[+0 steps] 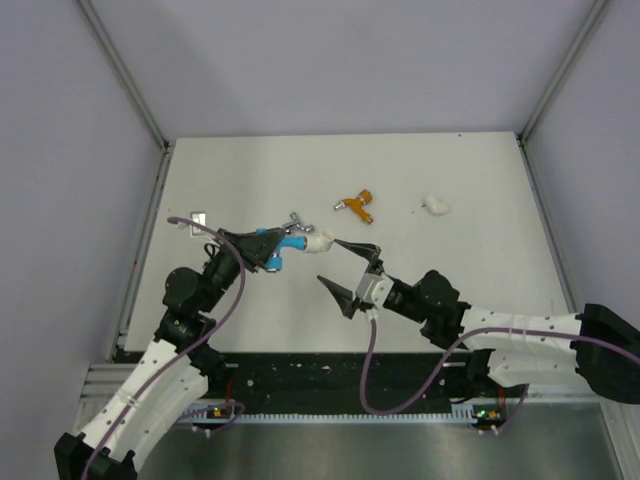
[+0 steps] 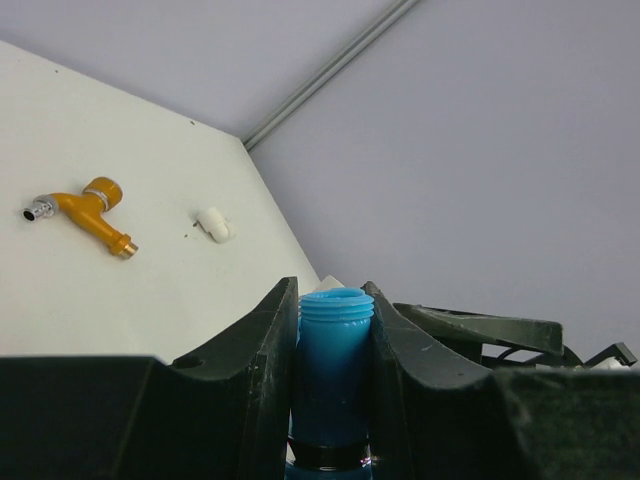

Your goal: Install the water faucets

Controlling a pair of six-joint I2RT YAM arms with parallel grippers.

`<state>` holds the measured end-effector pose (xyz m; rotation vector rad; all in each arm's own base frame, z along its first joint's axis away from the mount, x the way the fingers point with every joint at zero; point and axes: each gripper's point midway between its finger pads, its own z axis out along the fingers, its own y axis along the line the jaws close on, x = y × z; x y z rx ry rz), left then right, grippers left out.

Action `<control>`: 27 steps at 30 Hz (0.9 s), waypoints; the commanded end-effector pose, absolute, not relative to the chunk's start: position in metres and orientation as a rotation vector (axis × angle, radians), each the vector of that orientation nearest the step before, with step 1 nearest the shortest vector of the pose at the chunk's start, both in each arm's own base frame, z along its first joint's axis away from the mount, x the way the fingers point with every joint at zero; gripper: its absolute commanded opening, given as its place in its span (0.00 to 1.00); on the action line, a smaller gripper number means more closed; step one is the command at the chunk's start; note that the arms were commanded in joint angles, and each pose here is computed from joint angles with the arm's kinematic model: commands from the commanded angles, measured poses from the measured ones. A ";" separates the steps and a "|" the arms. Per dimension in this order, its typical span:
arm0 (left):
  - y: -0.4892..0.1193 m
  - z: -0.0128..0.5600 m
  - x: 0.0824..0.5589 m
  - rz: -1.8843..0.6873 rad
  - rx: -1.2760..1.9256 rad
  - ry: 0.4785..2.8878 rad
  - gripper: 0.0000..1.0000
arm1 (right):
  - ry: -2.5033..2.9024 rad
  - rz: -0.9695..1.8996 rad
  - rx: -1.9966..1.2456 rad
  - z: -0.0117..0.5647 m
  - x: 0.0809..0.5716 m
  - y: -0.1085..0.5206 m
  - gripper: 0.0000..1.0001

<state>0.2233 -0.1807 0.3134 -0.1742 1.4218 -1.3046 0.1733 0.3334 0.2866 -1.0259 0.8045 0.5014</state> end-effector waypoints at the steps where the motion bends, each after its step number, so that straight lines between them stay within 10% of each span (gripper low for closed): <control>1: -0.176 0.338 0.221 -1.357 -0.207 1.316 0.00 | 0.765 0.402 -0.978 0.305 0.184 0.335 0.74; 12: -0.182 0.339 0.218 -1.399 -0.187 1.331 0.00 | 0.768 0.336 -0.968 0.297 0.198 0.343 0.61; 27: -0.201 0.362 0.187 -1.554 0.020 1.260 0.00 | 0.822 0.451 -0.980 0.282 0.206 0.355 0.68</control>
